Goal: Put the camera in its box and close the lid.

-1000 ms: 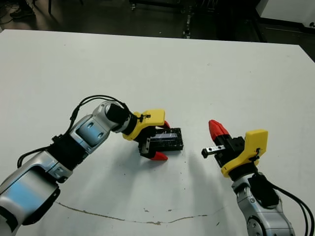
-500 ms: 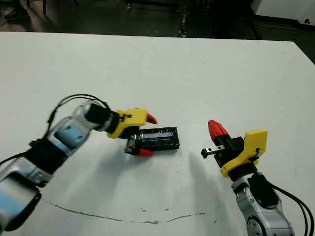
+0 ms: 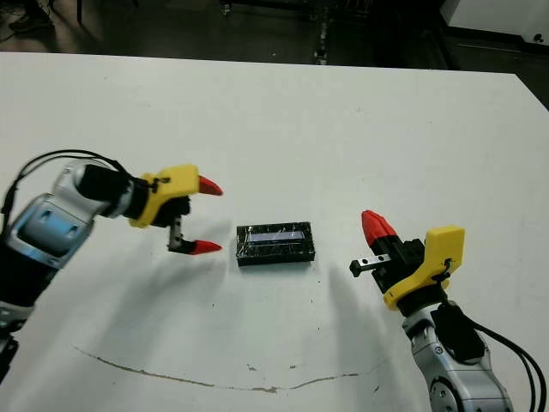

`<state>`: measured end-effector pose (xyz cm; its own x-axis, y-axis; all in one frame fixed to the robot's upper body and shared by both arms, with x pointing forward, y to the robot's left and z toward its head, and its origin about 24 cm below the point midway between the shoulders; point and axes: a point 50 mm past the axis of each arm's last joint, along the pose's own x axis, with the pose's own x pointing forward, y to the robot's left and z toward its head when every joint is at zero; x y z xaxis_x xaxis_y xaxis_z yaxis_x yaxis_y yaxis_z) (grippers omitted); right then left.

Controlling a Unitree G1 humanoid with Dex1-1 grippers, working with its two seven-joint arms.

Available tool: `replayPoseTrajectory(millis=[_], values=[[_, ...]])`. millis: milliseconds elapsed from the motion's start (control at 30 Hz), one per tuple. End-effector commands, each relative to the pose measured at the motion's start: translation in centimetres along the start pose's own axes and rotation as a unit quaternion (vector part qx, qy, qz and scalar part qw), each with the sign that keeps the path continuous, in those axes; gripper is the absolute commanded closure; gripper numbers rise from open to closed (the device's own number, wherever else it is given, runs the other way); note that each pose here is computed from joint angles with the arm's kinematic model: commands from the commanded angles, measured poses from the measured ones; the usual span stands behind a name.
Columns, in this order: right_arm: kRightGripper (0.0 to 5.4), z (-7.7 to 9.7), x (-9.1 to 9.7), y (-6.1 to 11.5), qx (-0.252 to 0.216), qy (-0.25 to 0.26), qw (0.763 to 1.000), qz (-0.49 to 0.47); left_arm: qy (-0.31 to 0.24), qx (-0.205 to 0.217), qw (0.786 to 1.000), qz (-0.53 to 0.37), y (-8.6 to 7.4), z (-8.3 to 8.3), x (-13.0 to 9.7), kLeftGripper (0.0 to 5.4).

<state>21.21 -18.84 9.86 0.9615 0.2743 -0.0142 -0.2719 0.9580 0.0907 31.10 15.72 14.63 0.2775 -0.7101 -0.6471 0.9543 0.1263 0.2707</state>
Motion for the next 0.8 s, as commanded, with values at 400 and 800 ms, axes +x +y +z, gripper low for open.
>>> replayPoseTrajectory(millis=[400, 800], values=[[5.4, -0.1, -0.1, -0.1, -0.007, 0.004, 1.0, -0.003, -0.044, -0.065, 0.997, 0.013, 0.8, 0.4, -3.9, 0.1], [5.4, -0.1, 0.1, 0.0, -0.006, 0.002, 1.0, -0.012, -0.288, -0.219, 0.926, 0.111, -1.8, 3.5, 2.4, 1.74]])
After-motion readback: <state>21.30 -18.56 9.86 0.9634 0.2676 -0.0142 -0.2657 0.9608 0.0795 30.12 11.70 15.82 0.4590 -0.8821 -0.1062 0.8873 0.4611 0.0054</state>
